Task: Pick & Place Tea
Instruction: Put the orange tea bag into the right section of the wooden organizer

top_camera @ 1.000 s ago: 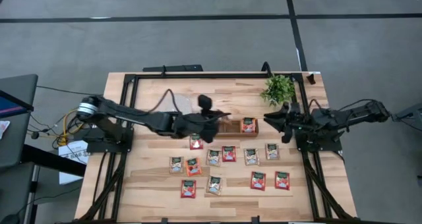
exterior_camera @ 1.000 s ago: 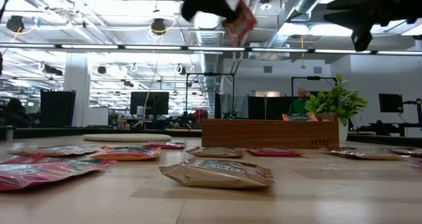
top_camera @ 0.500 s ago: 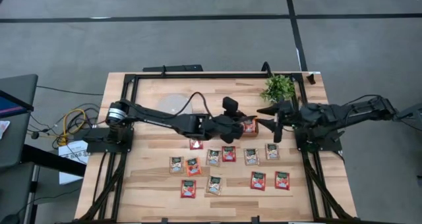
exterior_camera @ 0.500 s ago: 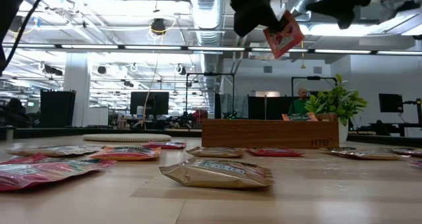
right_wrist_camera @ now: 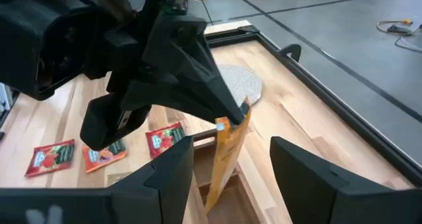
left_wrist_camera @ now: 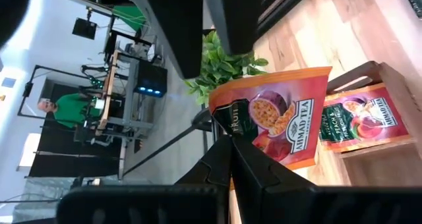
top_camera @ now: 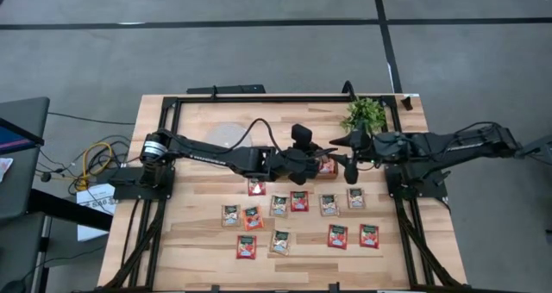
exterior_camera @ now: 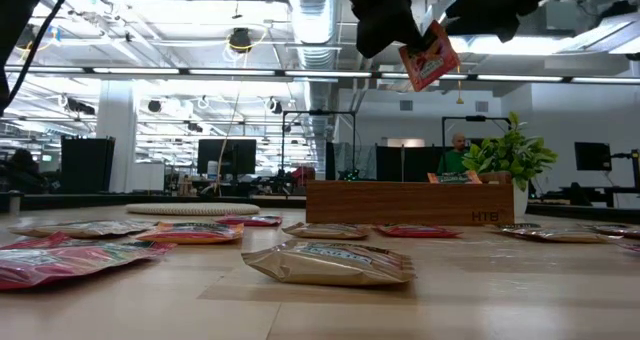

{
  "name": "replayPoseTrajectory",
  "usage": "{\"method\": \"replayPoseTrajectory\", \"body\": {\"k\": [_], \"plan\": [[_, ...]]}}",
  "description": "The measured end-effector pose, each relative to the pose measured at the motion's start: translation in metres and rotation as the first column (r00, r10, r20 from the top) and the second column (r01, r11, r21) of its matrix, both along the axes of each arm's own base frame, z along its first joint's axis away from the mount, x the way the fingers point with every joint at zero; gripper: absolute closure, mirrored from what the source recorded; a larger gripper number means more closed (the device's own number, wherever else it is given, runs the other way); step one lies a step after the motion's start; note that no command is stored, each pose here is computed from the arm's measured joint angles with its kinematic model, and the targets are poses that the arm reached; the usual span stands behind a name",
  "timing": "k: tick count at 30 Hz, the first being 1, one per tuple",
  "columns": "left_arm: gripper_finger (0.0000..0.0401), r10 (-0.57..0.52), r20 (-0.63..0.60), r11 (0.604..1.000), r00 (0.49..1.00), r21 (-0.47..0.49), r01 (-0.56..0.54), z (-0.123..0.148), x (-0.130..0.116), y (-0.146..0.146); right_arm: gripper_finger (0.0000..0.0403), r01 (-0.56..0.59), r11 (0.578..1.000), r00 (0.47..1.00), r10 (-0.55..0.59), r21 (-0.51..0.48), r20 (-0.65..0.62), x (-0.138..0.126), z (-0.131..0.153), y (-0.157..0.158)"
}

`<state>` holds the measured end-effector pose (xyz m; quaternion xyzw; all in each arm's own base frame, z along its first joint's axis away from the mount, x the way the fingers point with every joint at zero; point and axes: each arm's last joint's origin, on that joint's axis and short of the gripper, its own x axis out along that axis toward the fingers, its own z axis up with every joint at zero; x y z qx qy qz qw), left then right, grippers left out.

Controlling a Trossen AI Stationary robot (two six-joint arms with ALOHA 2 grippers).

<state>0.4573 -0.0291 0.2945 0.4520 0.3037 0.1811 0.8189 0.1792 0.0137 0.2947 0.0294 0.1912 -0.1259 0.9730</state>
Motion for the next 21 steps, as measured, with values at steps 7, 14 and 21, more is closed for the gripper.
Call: {"method": "replayPoseTrajectory", "body": {"k": [7,14,21], "plan": [[0.0401,0.003,0.001,1.0,1.0,-0.001,-0.003,0.0,0.0,0.002,0.0216,0.003,1.0,0.999,-0.003,0.005,-0.035,0.013,-0.002,-0.001],[0.0401,0.002,-0.006,1.0,1.0,0.0,-0.002,-0.001,0.0,0.001,0.0223,0.028,1.0,0.999,-0.028,0.005,-0.038,0.025,0.005,-0.006],[0.0401,0.003,-0.008,1.0,1.0,-0.003,-0.003,-0.001,0.0,0.001,0.025,0.018,0.999,0.998,-0.016,0.029,-0.062,0.028,0.003,-0.008]]}}
